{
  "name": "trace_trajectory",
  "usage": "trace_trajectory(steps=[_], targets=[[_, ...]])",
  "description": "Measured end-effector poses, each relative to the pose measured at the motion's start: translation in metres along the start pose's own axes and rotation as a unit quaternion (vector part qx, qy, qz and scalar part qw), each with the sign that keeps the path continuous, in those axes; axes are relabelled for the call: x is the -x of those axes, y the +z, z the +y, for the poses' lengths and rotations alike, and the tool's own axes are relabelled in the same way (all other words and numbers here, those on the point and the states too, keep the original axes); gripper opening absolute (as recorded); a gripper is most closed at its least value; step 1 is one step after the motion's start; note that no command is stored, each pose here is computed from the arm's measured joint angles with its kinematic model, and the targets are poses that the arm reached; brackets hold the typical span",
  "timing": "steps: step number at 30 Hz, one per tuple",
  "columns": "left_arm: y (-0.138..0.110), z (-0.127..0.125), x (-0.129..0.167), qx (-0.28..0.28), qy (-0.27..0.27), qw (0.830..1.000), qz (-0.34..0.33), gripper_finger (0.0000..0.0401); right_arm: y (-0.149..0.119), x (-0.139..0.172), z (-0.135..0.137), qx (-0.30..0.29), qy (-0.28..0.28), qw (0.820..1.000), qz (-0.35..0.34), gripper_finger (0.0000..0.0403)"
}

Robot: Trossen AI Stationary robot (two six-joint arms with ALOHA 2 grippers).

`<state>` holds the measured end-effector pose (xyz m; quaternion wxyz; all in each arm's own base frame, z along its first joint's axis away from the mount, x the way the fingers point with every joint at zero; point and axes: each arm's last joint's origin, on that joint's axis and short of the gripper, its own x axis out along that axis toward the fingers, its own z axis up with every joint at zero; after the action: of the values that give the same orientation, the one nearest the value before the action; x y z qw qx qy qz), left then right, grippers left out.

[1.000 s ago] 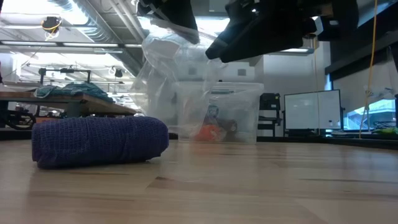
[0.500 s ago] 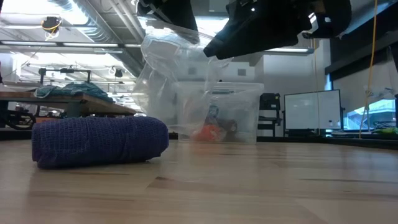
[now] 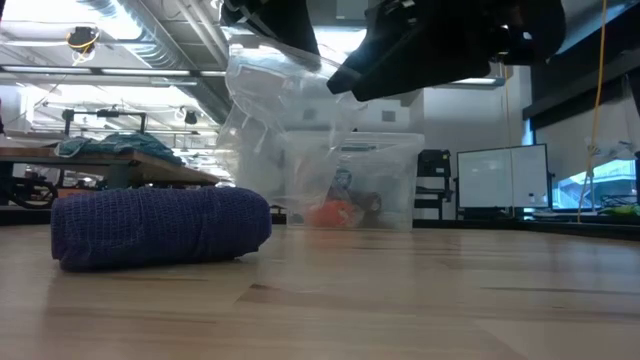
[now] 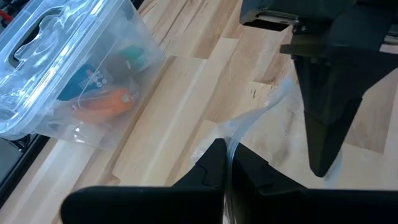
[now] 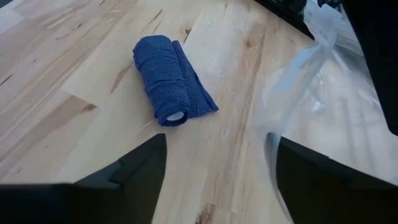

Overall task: Roll bandage
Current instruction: Open the transparent zip bag

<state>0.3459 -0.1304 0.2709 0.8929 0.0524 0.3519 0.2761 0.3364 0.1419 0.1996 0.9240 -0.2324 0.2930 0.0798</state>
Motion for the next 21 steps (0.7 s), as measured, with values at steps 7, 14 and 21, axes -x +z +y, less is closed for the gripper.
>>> trace_trajectory(steps=[7,14,21], targets=[[0.0003,0.0002,-0.0002,0.003,-0.001,1.000,0.000,0.0001,-0.0037,-0.0044,-0.0003,0.002,0.005,1.000,0.009,0.0288],[0.0017,0.0016,-0.0018,0.011,0.005,1.000,-0.004,0.0001,-0.0064,-0.0072,0.0018,0.017,0.013,1.000,0.017,0.0274],[0.0017,0.0016,-0.0018,0.006,0.005,1.000,-0.004,0.0001,-0.0064,-0.0072,0.0020,0.017,0.013,1.000,0.017,0.0271]])
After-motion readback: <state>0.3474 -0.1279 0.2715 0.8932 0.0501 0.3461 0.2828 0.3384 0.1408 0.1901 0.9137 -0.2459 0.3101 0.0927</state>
